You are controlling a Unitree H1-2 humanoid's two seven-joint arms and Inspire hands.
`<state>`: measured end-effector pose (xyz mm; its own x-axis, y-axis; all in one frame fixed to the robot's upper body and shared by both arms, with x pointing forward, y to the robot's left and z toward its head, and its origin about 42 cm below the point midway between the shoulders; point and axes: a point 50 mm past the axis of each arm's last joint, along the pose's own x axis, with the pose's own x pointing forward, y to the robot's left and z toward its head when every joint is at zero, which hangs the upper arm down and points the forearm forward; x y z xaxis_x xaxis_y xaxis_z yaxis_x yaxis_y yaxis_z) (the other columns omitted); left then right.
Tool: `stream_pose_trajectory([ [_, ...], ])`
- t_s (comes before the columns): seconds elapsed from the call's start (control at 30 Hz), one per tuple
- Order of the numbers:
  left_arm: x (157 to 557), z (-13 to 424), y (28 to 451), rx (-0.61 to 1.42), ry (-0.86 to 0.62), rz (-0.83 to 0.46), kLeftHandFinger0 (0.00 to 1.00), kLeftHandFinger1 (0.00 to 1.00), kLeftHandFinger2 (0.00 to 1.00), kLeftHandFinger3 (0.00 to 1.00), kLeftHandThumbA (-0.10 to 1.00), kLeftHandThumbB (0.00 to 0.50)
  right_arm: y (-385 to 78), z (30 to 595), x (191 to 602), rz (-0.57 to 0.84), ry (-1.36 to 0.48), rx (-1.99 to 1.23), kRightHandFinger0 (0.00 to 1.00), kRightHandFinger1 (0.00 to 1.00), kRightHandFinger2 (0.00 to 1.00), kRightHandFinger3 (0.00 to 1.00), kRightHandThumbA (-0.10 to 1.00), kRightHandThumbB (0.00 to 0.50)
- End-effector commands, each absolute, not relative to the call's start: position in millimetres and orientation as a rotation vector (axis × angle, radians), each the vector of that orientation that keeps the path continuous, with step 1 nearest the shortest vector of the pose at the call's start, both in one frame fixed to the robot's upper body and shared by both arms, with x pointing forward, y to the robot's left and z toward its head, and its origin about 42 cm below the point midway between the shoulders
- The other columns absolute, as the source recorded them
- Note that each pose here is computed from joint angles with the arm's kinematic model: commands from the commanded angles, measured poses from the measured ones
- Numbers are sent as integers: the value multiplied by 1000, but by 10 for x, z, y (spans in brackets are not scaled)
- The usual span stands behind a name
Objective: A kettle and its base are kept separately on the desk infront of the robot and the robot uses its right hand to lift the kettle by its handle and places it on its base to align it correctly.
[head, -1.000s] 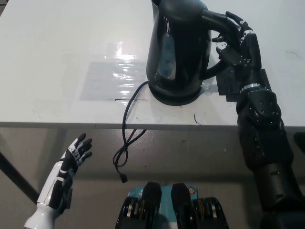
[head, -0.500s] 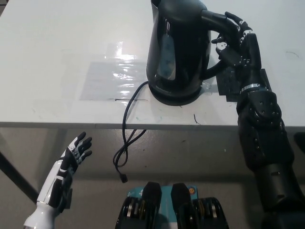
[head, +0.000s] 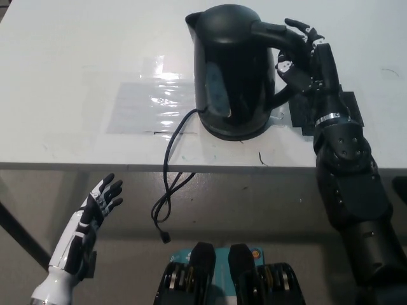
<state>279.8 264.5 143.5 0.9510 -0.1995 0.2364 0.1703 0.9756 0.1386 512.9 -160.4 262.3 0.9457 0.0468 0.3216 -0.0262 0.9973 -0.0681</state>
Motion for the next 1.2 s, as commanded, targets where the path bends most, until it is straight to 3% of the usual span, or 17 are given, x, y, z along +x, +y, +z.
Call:
stream_pose_trajectory([
  [0.0, 2851, 1597, 2661, 140, -315, -207, 1000, 1000, 1000, 1000, 1000, 45, -1375, 2978, 5162, 74, -495, -98, 0, 291, 659, 751, -100, 124],
  [0.23, 2853, 1599, 2672, 139, -315, -210, 1000, 1000, 1000, 1000, 1000, 43, -1376, 2903, 5173, 67, -448, -77, 0, 339, 710, 803, -100, 131],
  [0.27, 2853, 1605, 2671, 145, -312, -206, 1000, 1000, 1000, 1000, 1000, 42, -1395, 2900, 5154, 108, -406, -103, 552, 875, 1000, 1000, 379, 316],
  [0.3, 2849, 1601, 2670, 142, -311, -206, 1000, 1000, 1000, 1000, 1000, 41, -1402, 2889, 5147, 144, -392, -98, 757, 1000, 1000, 1000, 491, 468],
  [0.33, 2837, 1590, 2669, 142, -311, -202, 1000, 1000, 1000, 1000, 1000, 40, -1430, 2853, 5131, 243, -366, -96, 1000, 1000, 1000, 1000, 683, 494],
  [0.5, 2846, 1594, 2671, 139, -312, -203, 1000, 1000, 1000, 1000, 1000, 43, -1541, 2823, 5148, 331, -344, -110, 1000, 1000, 1000, 1000, 783, 500],
  [0.8, 2840, 1591, 2667, 140, -310, -198, 1000, 1000, 1000, 1000, 1000, 48, -1671, 2839, 5181, 382, -333, 32, 1000, 1000, 1000, 1000, 706, 500],
  [1.17, 2840, 1579, 2670, 131, -309, -199, 1000, 1000, 1000, 1000, 1000, 47, -1856, 3005, 5182, 394, -406, 148, 1000, 1000, 1000, 1000, 793, 500],
])
